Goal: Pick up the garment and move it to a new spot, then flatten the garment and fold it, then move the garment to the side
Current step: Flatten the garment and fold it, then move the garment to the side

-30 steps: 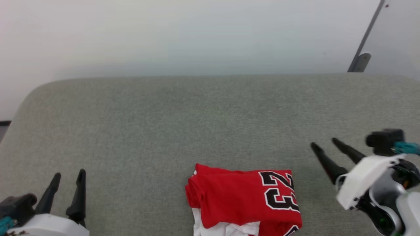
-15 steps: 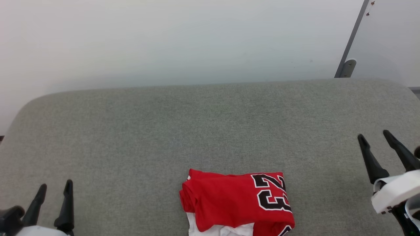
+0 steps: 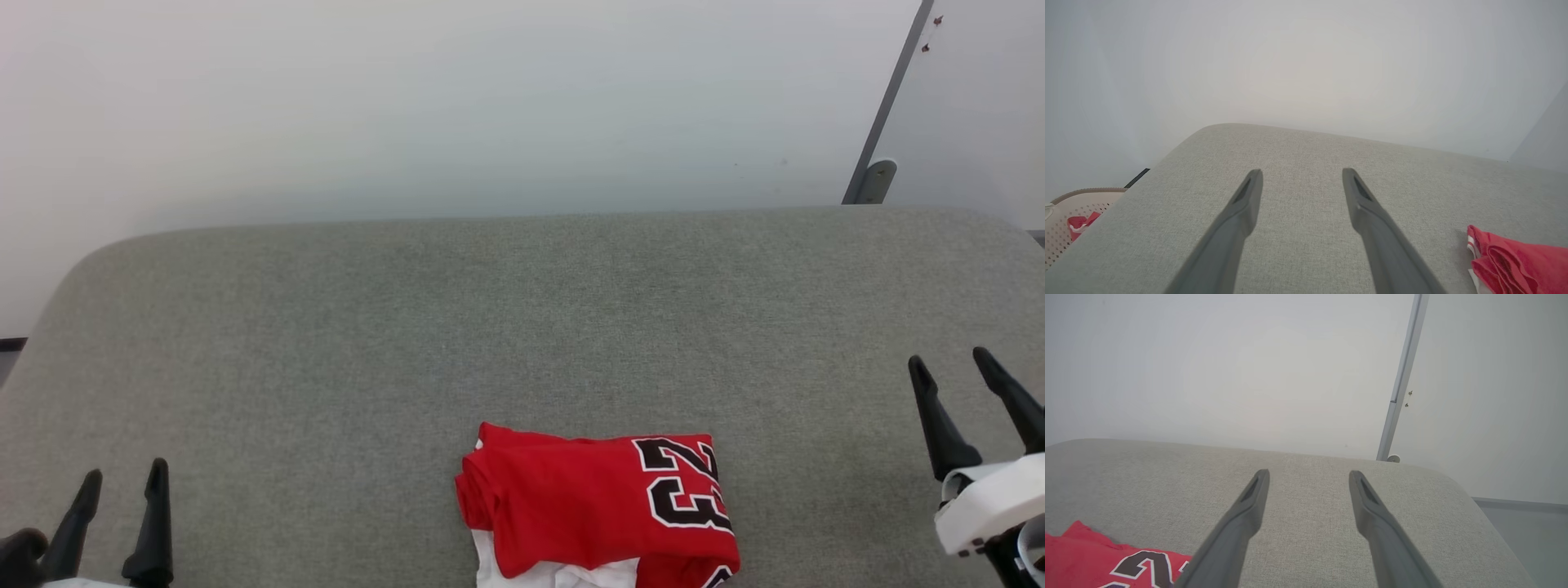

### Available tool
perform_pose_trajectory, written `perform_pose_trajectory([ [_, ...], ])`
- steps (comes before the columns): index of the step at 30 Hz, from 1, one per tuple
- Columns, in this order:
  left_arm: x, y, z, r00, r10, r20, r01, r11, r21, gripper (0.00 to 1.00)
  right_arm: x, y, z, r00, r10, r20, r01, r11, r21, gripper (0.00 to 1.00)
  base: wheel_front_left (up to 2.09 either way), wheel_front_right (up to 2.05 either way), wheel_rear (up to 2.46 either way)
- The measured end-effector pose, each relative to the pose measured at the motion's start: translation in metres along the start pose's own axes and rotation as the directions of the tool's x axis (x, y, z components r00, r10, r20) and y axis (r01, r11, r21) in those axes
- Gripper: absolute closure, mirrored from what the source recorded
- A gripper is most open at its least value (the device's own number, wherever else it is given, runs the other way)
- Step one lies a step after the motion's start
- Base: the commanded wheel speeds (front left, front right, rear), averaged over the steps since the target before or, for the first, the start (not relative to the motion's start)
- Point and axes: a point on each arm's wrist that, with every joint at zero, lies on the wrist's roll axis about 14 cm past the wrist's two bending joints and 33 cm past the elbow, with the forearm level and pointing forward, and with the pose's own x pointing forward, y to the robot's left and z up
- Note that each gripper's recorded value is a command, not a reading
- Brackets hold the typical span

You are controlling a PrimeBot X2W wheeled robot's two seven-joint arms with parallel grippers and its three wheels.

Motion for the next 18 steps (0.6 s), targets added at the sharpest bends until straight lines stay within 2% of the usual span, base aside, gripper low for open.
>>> perform_pose_trajectory([
  [12,-0.002,0.002,0.002,1.0,0.001,0.006,-0.001,1.0,0.003,0.0,0.005,0.016,-0.007,0.999,0.034,-0.038,-0.033,0.999,0.013,0.0,0.0,0.0,0.0],
  [18,-0.005,0.007,0.002,1.0,0.012,0.001,-0.012,1.0,0.003,0.0,0.009,0.048,-0.035,0.979,0.115,-0.167,-0.101,0.991,0.089,0.0,0.0,0.0,0.0],
])
